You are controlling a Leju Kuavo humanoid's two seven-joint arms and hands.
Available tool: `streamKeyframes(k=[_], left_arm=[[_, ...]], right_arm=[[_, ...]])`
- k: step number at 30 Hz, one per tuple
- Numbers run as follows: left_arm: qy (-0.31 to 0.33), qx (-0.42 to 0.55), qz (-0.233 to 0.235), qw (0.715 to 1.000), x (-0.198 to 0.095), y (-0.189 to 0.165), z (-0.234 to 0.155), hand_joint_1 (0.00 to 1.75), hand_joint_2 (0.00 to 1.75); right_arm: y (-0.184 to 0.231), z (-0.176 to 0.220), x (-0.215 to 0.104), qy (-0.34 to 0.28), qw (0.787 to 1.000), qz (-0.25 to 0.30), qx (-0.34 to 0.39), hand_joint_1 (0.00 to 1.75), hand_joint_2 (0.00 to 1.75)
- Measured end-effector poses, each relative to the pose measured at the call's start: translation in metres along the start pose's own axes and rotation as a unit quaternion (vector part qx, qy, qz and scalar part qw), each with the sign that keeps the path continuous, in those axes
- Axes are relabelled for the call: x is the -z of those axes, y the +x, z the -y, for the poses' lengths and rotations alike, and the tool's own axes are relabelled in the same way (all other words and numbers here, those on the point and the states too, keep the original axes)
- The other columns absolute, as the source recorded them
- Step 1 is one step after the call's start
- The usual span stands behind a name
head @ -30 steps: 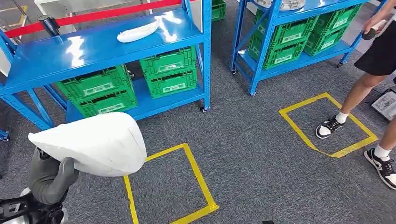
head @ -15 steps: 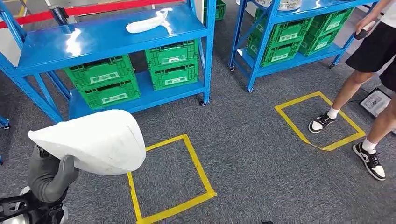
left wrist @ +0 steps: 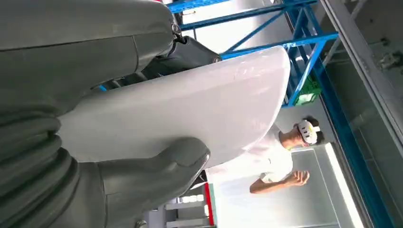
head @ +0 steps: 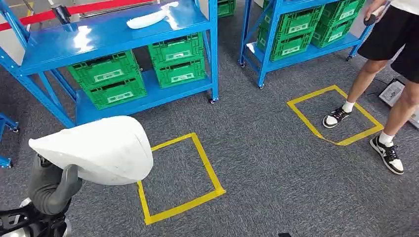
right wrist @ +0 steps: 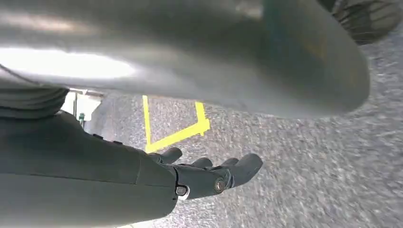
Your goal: Take the parts from the cabinet and place them on the table.
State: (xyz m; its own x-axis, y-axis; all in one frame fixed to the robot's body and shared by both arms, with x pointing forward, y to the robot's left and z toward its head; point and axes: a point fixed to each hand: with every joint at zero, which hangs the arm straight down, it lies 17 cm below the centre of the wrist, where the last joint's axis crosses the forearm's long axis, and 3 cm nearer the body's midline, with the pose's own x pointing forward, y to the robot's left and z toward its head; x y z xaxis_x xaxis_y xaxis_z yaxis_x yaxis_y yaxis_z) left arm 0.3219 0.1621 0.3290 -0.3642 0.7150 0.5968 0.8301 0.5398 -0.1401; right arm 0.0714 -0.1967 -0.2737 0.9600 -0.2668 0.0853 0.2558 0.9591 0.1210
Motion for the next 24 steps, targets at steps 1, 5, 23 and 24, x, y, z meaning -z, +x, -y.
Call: streamKeyframes(k=[1,5,23,24], left_arm=[[-0.001,0.0,0.0,1.0,0.0003,0.0002,0.0002,1.75,1.75],[-0.005,0.003,0.002,1.0,0.0054,0.0022,0.0021,1.75,1.75],[-0.001,0.0,0.004,1.0,0.0075,0.001,0.004,1.75,1.75],[0.001,0.003,0.002,1.0,0.0068,-0.0001,0.0031,1.75,1.75]], right_arm=[[-0.0008,-0.0004,0.0,0.0,1.0,-0.002,-0.002,0.0,0.0],[-0.0007,-0.001,0.0,0.0,1.0,-0.002,0.001,0.0,0.0],[-0.0003,-0.0045,-0.0006,0.009,1.0,0.006,-0.009,0.0,0.0],[0.0014,-0.0065,-0.0008,0.012,1.0,0.009,-0.01,0.0,0.0]])
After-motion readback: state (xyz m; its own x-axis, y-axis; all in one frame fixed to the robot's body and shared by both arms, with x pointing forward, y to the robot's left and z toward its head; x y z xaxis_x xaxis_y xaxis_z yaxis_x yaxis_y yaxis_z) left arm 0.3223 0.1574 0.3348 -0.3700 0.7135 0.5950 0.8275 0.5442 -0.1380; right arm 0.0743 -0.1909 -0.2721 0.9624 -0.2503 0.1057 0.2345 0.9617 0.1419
